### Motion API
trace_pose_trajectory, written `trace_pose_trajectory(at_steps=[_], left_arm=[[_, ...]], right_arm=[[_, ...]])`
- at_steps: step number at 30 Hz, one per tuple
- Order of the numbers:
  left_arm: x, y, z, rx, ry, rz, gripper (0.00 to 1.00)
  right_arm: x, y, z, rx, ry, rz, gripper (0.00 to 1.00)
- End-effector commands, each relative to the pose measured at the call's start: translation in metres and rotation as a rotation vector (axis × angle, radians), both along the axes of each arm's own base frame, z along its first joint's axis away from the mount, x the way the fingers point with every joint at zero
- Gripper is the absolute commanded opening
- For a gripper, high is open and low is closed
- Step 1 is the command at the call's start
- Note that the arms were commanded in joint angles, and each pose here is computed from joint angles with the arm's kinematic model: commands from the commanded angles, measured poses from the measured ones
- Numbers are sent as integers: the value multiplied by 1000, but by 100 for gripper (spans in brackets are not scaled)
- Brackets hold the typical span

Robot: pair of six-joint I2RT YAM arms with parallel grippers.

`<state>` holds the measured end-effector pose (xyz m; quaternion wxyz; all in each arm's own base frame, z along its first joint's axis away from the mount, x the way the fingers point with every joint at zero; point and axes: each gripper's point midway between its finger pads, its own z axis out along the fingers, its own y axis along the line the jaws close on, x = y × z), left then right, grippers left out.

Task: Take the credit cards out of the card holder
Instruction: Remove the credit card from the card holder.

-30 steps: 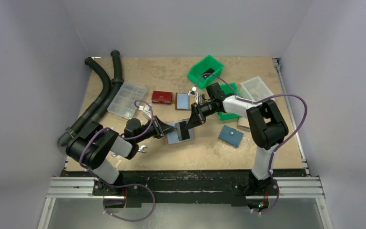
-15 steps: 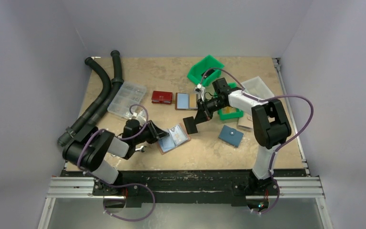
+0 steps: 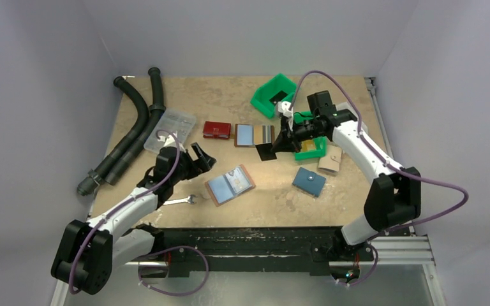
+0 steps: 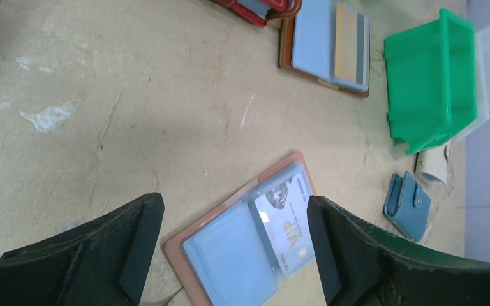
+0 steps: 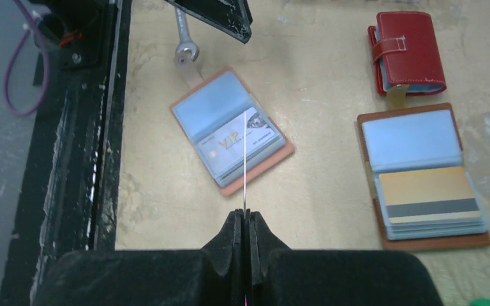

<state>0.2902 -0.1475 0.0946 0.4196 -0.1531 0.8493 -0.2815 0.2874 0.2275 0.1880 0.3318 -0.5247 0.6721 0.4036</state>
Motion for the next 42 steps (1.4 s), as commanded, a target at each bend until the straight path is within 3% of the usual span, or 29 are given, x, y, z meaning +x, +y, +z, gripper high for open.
trace_pose_trajectory(at_steps=[1, 5, 10, 15, 24, 32, 42], left_arm=[[-5, -17, 24, -40, -31, -121, 89], [-10, -56, 65, -269, -114, -276, 88], [-15, -82, 81, -617, -7, -286, 86], [-23, -111, 105, -927, 52, -351, 83], [-22, -160, 133, -1252, 160, -362, 77], [-31, -199, 134, -1381, 265, -414, 65], [-36, -208, 129, -1420, 307, -413, 61]], right_arm=[[-9, -4, 30, -3, -300, 194, 0], [-14, -11, 49, -37, -487, 303, 0], [-18, -19, 57, -73, -699, 363, 0], [-22, -29, 62, -140, -762, 401, 0], [-37, -30, 61, -115, -817, 443, 0], [-44, -24, 52, -69, -856, 500, 0], [-39, -20, 33, -127, -867, 531, 0]])
